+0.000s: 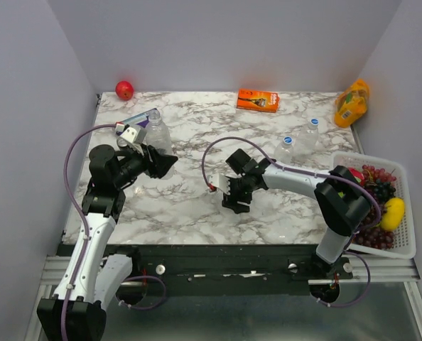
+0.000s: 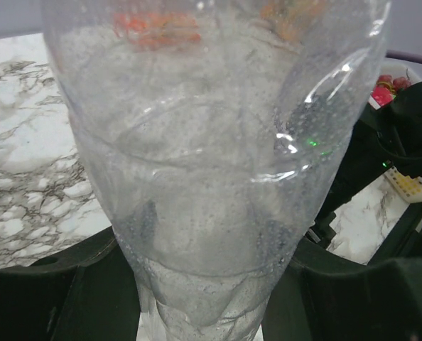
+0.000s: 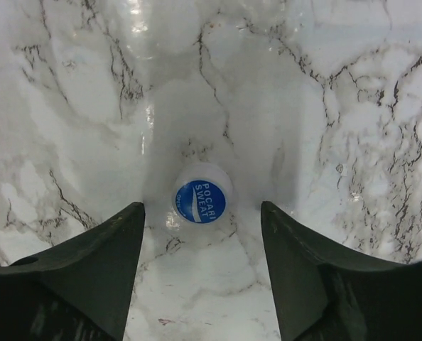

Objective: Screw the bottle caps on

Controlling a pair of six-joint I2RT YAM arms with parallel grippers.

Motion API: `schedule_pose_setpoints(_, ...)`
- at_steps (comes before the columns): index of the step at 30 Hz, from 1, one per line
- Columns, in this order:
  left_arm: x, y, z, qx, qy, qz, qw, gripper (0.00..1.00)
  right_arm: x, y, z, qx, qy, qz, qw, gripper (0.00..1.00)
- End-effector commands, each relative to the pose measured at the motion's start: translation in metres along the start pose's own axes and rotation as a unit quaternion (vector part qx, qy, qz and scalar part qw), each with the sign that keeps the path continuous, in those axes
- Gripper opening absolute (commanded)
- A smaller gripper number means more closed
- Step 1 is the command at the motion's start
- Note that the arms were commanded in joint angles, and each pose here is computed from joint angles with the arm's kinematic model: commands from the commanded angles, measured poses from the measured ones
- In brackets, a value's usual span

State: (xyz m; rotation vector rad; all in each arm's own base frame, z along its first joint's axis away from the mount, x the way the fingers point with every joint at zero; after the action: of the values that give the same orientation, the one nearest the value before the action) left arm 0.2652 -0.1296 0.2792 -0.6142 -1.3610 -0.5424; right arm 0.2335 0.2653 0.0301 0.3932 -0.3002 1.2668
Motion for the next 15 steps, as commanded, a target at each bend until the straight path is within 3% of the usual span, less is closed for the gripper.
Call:
schedule_pose_setpoints(1, 0.0, -0.008, -0.006, -0.021, -0.01, -0.013, 1.0, 0.16, 0.012, 0.001, 0.015, 0.005, -0.056, 0.169, 0.984, 0.75)
schedule_pose_setpoints(5, 0.001, -0.007, -0.009, -0.021, -0.016, -0.008, 1.0, 0.16, 0.02, 0.007, 0.017, 0.024, -0.075, 0.219, 0.973, 0.75)
schedule_pose_setpoints(15, -0.005, -0.007, -0.007, -0.016, -0.009, -0.005, 1.0, 0.16, 0.027, 0.006, 0.001, 0.072, -0.055, 0.236, 0.968, 0.67)
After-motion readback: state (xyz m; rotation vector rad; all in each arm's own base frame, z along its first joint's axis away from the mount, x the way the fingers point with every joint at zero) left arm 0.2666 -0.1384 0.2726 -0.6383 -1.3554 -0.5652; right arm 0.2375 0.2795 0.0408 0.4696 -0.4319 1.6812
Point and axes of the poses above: each gripper's point midway between its finger pads, its own z axis back along the fingers, its own y axis along the line the jaws close on, x = y × z, the point moved 1 cm from there along z, back along the fingers, and after that the axes turned 12 degrees about -z, right-handed, at the moved point
